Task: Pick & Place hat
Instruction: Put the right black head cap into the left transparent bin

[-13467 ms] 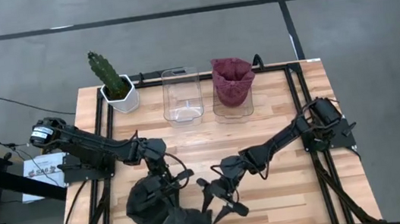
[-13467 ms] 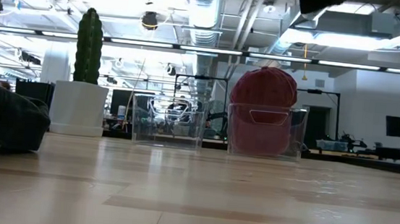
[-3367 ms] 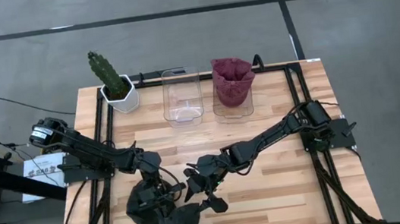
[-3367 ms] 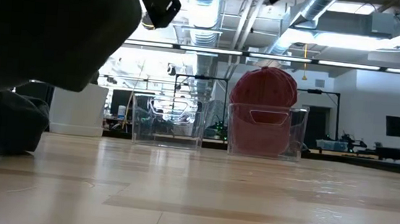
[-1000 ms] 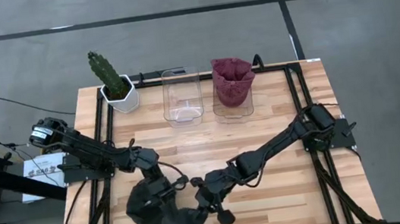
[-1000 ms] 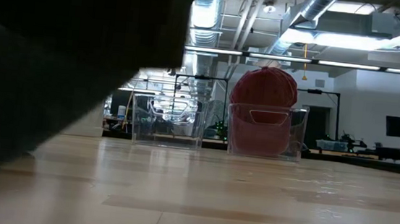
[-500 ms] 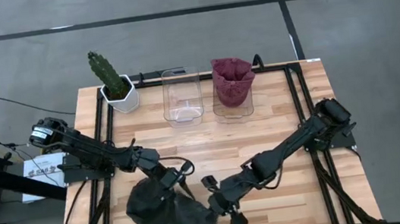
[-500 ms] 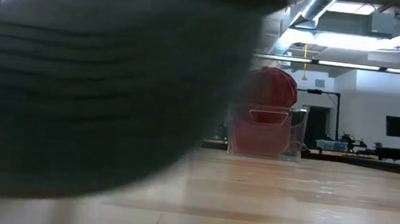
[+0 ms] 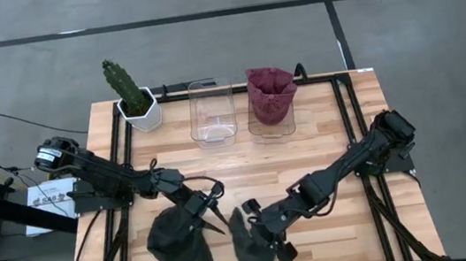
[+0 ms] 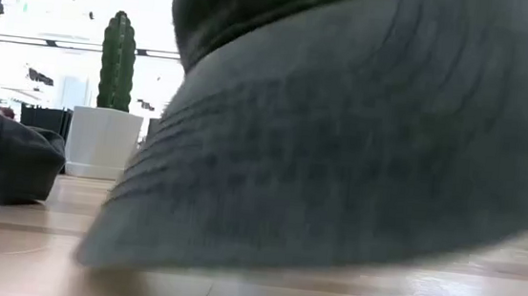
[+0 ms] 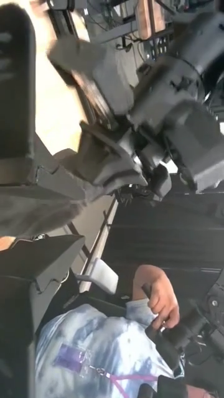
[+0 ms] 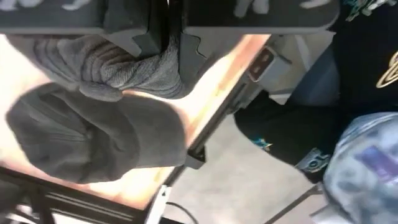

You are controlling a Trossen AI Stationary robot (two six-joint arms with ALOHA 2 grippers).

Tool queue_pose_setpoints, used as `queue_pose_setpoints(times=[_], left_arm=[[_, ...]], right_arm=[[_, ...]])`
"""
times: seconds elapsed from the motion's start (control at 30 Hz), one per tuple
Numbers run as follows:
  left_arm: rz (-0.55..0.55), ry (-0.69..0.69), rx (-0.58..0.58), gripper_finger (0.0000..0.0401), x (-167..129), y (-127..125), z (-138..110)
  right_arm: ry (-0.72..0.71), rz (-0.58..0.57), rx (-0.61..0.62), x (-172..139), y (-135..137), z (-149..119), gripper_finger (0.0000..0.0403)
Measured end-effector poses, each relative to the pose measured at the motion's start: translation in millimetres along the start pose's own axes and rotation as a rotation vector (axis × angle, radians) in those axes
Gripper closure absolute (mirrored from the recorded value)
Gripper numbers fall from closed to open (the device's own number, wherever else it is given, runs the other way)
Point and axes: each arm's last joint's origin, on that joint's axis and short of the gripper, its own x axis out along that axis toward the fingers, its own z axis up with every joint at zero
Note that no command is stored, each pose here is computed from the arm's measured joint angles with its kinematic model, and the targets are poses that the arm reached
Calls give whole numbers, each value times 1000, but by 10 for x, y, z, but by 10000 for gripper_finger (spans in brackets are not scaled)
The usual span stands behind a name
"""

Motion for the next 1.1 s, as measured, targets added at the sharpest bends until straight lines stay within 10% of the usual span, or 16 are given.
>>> queue_pose_setpoints(times=[0.43,1.1], left_arm=[[-28,7,-6,304,184,123,-414],[-86,-25,-9,305,192,125,-419]], right_arm=[[1,103,-25,0,11,-9,403],[-26,216,-79,23,25,-5,403]])
